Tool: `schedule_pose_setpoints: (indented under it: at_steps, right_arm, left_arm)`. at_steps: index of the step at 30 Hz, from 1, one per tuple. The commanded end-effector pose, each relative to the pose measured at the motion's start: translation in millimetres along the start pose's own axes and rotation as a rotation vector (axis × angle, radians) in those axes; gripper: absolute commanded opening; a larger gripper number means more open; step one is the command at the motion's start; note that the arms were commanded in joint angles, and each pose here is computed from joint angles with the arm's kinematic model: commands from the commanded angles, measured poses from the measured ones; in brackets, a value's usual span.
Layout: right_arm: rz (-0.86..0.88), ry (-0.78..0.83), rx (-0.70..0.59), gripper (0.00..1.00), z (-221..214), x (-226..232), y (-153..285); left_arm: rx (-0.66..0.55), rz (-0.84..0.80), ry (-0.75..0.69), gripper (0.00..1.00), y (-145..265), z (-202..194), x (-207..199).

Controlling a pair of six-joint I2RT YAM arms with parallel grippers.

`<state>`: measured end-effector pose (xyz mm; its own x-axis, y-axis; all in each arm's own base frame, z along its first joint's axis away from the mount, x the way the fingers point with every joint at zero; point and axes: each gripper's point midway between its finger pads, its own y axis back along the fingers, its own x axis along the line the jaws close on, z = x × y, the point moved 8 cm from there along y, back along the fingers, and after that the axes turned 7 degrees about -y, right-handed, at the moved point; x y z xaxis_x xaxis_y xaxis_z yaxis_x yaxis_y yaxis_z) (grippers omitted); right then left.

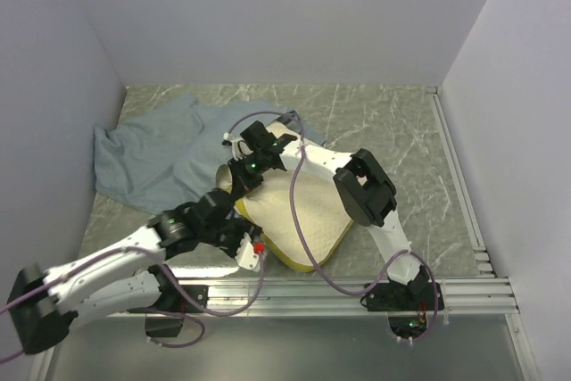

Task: Put the pillow into the pillowcase

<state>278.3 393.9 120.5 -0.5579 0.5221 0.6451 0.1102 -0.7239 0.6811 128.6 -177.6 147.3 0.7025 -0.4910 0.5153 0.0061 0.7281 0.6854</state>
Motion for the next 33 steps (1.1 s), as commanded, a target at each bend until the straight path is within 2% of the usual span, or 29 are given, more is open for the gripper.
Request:
schedule_pose_setpoints:
  at_steps: [1, 4, 5, 7, 8, 9, 10, 12, 16, 18, 19, 21, 24, 25, 28, 30, 33]
  right_arm:
    - [0.039, -0.036, -0.087, 0.00, 10, -11, 7]
    - [0.064, -0.036, -0.107, 0.00, 7, -4, 16]
    - [0.077, -0.029, -0.125, 0.03, 9, 3, 24]
    - [0.100, -0.024, -0.144, 0.14, 12, 18, 39]
    - [0.102, -0.020, -0.156, 0.28, 13, 23, 46]
    - [0.099, -0.019, -0.166, 0.34, 12, 27, 53]
    - [0.094, 0.006, -0.207, 0.47, 15, 39, 70]
    - [0.070, 0.025, -0.230, 0.55, 13, 48, 87]
    - [-0.079, 0.058, -0.267, 0.63, 6, 45, 120]
    - [-0.160, 0.034, -0.264, 0.66, -6, 34, 134]
    - [-0.194, 0.025, -0.290, 0.67, -7, 26, 148]
    - [-0.287, -0.009, -0.289, 0.71, -17, 4, 156]
    - [-0.369, -0.089, -0.276, 0.73, -32, -28, 170]
    - [-0.378, -0.110, -0.264, 0.74, -37, -35, 170]
    - [-0.403, -0.163, -0.203, 0.78, -57, -54, 165]
    - [-0.418, -0.176, -0.171, 0.78, -69, -63, 159]
    - [-0.433, -0.194, -0.131, 0.78, -80, -77, 147]
  left_arm:
    - [-0.161, 0.196, 0.225, 0.54, 53, 45, 18]
    - [-0.169, 0.355, 0.422, 0.56, 88, 56, 25]
    - [-0.175, 0.388, 0.533, 0.56, 95, 59, 24]
    - [-0.147, 0.503, 0.633, 0.53, 114, 56, 32]
    - [-0.110, 0.573, 0.689, 0.54, 121, 51, 34]
    - [-0.096, 0.638, 0.777, 0.54, 132, 47, 38]
    - [-0.086, 0.678, 0.821, 0.55, 137, 44, 39]
    - [-0.070, 0.795, 0.936, 0.59, 154, 36, 45]
    - [-0.022, 0.931, 1.103, 0.66, 169, 19, 64]
    - [0.013, 0.952, 1.152, 0.67, 169, 9, 70]
    - [0.066, 0.936, 1.192, 0.69, 161, -4, 73]
    - [0.191, 0.954, 1.219, 0.69, 155, -25, 76]
    - [0.346, 0.862, 1.212, 0.69, 133, -56, 79]
    - [0.381, 0.803, 1.209, 0.76, 123, -67, 79]
    - [0.450, 0.795, 1.123, 0.79, 115, -81, 84]
    - [0.530, 0.804, 1.077, 0.78, 111, -91, 87]
    - [0.645, 0.790, 1.064, 0.69, 106, -106, 87]
